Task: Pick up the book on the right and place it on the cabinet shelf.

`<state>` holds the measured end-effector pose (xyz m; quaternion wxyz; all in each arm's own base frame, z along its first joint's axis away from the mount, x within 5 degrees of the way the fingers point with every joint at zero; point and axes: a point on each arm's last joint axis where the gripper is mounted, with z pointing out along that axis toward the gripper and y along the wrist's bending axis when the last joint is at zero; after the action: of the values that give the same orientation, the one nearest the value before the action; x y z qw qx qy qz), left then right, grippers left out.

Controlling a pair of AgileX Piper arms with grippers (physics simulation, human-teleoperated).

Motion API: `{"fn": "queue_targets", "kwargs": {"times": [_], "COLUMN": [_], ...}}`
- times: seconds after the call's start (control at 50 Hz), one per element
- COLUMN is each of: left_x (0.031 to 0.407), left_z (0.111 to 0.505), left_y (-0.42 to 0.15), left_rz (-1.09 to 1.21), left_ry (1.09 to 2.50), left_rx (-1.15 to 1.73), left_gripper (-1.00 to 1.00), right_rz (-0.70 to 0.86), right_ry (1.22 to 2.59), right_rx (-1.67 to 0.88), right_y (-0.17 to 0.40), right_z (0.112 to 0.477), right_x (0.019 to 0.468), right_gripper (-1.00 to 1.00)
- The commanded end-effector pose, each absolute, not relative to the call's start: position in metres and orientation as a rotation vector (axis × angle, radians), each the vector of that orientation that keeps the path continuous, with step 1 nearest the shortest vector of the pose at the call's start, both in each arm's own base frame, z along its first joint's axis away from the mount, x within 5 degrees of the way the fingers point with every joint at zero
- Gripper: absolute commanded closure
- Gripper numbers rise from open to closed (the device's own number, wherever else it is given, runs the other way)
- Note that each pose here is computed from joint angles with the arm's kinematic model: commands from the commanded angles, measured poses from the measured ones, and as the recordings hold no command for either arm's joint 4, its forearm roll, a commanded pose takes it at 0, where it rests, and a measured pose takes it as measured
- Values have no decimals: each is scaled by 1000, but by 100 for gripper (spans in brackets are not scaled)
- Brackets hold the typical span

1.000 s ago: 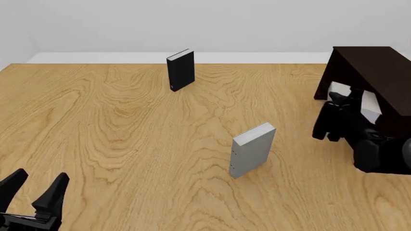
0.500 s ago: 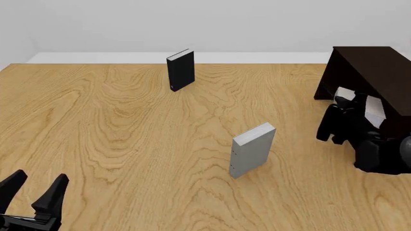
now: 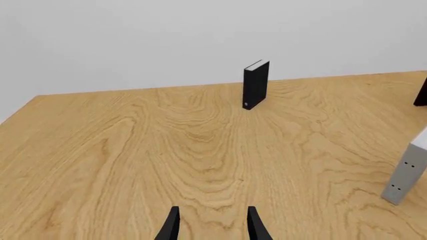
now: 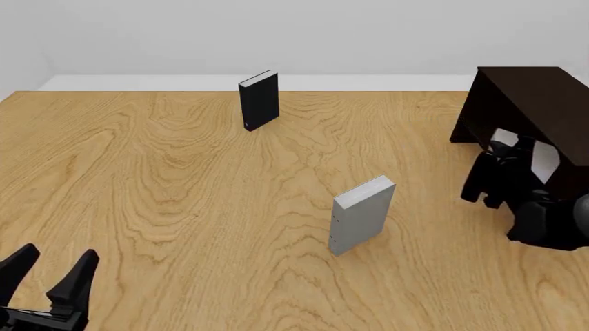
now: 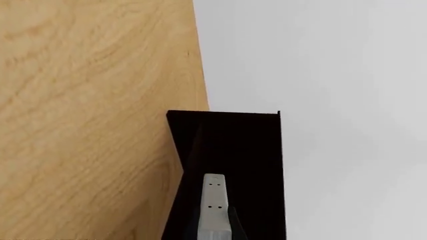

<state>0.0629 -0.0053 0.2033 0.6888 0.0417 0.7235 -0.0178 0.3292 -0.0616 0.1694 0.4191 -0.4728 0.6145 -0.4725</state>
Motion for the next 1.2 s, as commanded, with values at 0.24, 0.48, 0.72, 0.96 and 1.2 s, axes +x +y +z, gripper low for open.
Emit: {"fn": "queue_targets", "kwargs": {"times": [0.24,0.48,0.72,0.96,1.2], "left_x": [64,65,64,64,65], "left_z": [203,203,203,203,203], "left_y": [-5,-5,-5,-5,-6], "left_rz": [-40,-41,-38,-41,-41], "left_ry": [1624,1624,1623,1623,1627], "left_rx": [95,95,95,94,96], "left_gripper": [-100,-100,-100,-100,-100], "right_rz": [-1161,-1122,-1085,-1071,-1041], "right_ry": [1558,1594,1619,1625,1626], "right_rx": [-1159,-1155,-1158,-1163,-1159], "right_y": [-64,-63,-59,-57,-51], "right_z": [169,167,162,159,158], "right_x": [332,333,333,332,334], "right_gripper": [100,100,100,-100,-100]}}
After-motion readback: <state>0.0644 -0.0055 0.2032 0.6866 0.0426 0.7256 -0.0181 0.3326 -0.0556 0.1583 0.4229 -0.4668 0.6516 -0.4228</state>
